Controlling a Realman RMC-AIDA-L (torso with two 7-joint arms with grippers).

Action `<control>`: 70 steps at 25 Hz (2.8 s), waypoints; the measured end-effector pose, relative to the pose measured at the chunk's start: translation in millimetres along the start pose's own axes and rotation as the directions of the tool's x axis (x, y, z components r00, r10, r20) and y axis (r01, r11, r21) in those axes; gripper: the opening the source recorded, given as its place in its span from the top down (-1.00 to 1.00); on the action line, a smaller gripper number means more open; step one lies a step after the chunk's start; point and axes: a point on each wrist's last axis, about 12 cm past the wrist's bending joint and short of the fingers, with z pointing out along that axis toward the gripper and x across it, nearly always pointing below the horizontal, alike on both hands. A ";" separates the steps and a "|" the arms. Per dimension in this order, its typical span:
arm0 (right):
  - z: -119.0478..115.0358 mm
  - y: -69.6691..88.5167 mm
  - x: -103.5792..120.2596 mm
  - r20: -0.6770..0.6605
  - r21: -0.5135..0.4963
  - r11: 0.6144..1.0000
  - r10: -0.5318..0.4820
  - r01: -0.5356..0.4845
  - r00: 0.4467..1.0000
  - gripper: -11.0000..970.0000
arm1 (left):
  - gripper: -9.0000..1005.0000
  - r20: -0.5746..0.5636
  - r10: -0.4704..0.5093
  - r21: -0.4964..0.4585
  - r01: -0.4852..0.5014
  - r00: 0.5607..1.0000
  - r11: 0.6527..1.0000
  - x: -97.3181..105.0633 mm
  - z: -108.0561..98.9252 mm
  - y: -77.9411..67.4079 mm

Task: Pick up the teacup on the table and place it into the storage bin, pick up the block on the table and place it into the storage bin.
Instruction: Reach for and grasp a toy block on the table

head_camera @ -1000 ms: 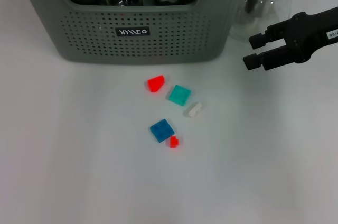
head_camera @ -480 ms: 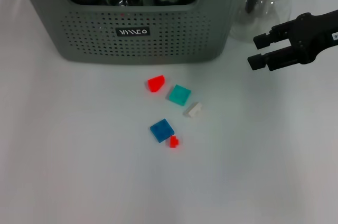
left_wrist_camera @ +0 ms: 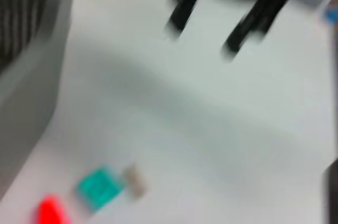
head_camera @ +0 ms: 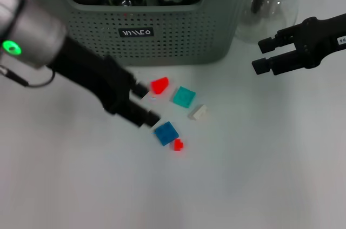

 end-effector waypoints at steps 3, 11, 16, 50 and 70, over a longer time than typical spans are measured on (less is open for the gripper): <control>0.6 0.1 1.5 0.001 0.001 1.000 0.008 -0.008 1.000 -0.42 | -0.42 -0.103 -0.020 -0.093 0.010 0.994 0.996 4.9 18.9 5.3; 2.3 -0.1 4.1 0.008 0.007 1.000 0.019 -0.019 1.000 -0.42 | -0.42 -0.256 -0.013 -0.139 -0.023 0.967 0.990 -2.2 66.5 3.4; 1.7 -0.8 3.8 0.010 0.013 1.000 0.019 -0.019 1.000 -0.42 | -0.42 -0.285 -0.006 -0.180 -0.047 0.958 0.982 -11.0 83.5 -0.4; -1.6 -2.8 4.0 0.035 0.029 0.999 0.028 -0.029 0.999 -0.42 | -0.70 -0.404 -0.015 -0.294 -0.114 0.915 0.949 -30.1 124.5 -23.5; -2.6 -3.3 5.3 0.040 0.033 0.999 0.028 -0.029 0.999 -0.42 | -0.71 -0.408 0.003 -0.312 -0.142 0.913 0.939 -31.7 136.0 -18.2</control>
